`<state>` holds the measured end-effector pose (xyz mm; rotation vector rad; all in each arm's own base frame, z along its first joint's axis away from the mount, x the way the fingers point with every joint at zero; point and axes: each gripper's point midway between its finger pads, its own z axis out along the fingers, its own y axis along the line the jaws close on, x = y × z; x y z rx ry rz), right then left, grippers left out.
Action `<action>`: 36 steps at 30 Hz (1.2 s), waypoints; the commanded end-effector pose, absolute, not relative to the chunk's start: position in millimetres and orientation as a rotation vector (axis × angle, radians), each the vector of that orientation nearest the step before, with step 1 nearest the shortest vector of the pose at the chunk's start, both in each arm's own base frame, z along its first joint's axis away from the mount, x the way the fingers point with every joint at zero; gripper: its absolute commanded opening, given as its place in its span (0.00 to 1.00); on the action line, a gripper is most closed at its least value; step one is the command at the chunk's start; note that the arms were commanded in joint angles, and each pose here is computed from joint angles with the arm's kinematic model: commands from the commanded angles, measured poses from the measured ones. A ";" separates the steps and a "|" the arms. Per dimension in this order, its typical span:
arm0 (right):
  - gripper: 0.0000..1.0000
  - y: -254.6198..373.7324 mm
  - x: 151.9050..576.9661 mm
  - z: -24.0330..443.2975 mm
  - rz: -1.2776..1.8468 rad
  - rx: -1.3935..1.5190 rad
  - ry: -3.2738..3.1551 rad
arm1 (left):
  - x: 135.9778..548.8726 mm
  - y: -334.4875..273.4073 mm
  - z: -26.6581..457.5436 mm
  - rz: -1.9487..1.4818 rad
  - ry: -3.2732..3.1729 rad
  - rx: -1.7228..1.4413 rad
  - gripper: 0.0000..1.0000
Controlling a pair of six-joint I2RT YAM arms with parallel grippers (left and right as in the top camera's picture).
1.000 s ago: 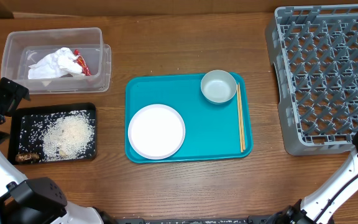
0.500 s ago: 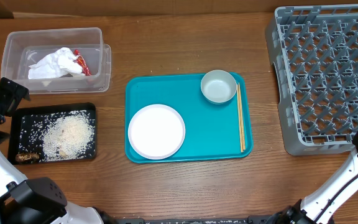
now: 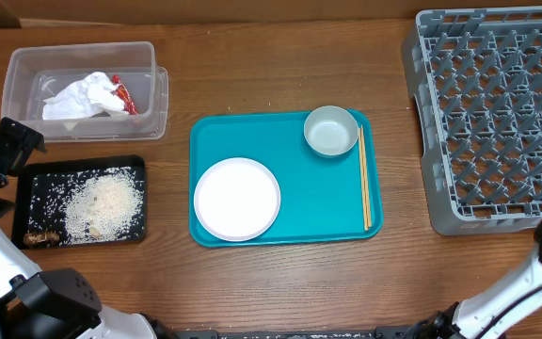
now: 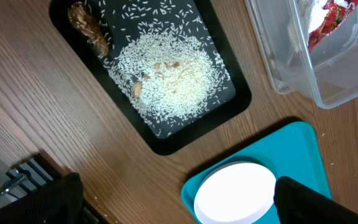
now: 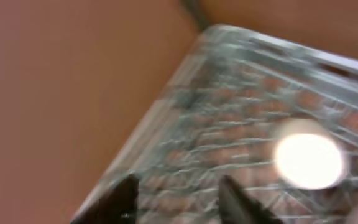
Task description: Sort waste into correct bins and load items into the dishwasher
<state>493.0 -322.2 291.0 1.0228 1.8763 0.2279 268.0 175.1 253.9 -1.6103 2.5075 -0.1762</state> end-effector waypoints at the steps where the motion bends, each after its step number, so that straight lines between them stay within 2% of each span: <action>1: 0.73 -242.1 484.9 374.6 0.574 0.711 1.854 | 268.2 173.1 253.4 -0.170 2.504 -1.624 1.00; 2: 0.84 -225.3 480.7 381.0 0.659 0.663 1.866 | 268.2 173.1 253.4 -0.170 2.504 -1.624 1.00; 3: 1.00 -205.8 474.9 385.4 0.765 0.621 1.883 | 268.2 173.1 253.4 -0.170 2.504 -1.624 1.00; 7: 1.00 -141.1 456.8 381.4 1.096 0.490 1.968 | 268.2 173.1 253.4 -0.170 2.504 -1.623 1.00; 11: 1.00 -81.0 448.1 346.1 1.112 0.362 2.160 | 268.2 173.1 253.4 -0.170 2.504 -1.624 1.00; 15: 1.00 -27.5 447.3 277.9 0.804 0.342 2.516 | 268.2 173.1 253.4 -0.170 2.504 -1.624 1.00; 18: 1.00 26.5 446.1 236.3 0.574 0.193 2.701 | 268.2 173.1 253.4 -0.170 2.504 -1.624 1.00; 22: 1.00 97.1 448.6 198.7 0.387 0.037 2.782 | 268.2 173.1 253.4 -0.170 2.504 -1.624 1.00; 29: 1.00 176.2 449.0 129.3 0.070 0.050 2.830 | 268.2 173.1 253.4 -0.170 2.504 -1.624 1.00; 32: 0.88 189.9 445.1 100.1 -0.017 0.116 2.857 | 268.2 173.1 253.4 -0.170 2.504 -1.624 1.00; 36: 0.79 200.2 443.1 65.2 -0.073 0.119 2.897 | 268.2 173.1 253.4 -0.170 2.504 -1.624 1.00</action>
